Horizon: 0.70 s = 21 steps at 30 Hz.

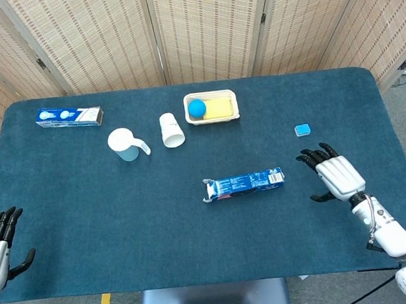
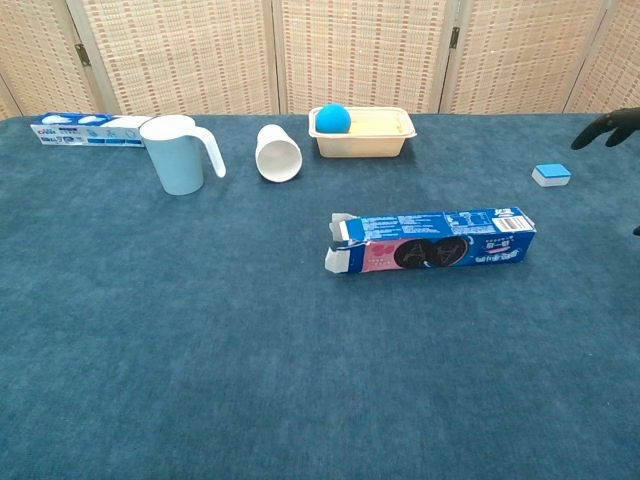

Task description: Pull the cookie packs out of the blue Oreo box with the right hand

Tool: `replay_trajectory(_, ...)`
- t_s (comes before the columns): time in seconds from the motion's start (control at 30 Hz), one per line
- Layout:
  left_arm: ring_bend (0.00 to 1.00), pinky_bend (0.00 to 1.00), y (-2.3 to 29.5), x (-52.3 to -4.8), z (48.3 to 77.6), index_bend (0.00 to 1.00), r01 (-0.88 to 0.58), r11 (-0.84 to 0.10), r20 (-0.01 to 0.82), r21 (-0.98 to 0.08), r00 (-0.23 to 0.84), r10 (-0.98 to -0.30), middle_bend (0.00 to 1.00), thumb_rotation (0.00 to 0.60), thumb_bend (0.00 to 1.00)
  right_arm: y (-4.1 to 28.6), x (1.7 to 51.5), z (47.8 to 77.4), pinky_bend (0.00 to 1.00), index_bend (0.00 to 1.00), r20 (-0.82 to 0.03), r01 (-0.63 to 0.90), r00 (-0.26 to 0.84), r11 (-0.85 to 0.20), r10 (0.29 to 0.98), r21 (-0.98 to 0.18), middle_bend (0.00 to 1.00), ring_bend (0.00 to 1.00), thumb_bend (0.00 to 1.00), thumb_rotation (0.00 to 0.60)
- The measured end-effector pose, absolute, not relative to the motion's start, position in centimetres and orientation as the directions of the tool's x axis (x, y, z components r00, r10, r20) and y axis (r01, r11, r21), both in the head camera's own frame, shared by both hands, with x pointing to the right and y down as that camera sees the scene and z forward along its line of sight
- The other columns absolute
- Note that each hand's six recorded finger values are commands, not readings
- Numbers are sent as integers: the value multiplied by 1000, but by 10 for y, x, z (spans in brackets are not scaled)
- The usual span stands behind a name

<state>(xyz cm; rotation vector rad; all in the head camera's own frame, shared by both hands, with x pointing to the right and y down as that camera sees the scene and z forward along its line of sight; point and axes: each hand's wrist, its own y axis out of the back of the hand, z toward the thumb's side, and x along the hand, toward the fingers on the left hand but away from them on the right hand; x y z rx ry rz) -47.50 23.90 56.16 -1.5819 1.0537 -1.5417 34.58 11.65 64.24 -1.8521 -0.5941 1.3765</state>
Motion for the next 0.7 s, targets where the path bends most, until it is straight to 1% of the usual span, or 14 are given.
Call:
replay_trajectory(0.27,90,200,239,-475,562,82,-101,-448,452,-888,-22,-892,78,600,361,99,326,668,63,254,-626,-93,302,-631,719,-770,187,179,127,600)
replay_trajectory(0.47,90,200,239,-474,561,88,-98,-449,452,-888,-19,-892,78,600,361,95,308,687,63,260,-638,-107,308,-640,706,-761,187,182,127,600)
replay_trajectory(0.7,82,195,239,-473,559,53,-110,-442,445,-890,-3,-895,77,600,361,94,295,708,63,302,-661,-136,305,-656,686,-743,187,190,127,600)
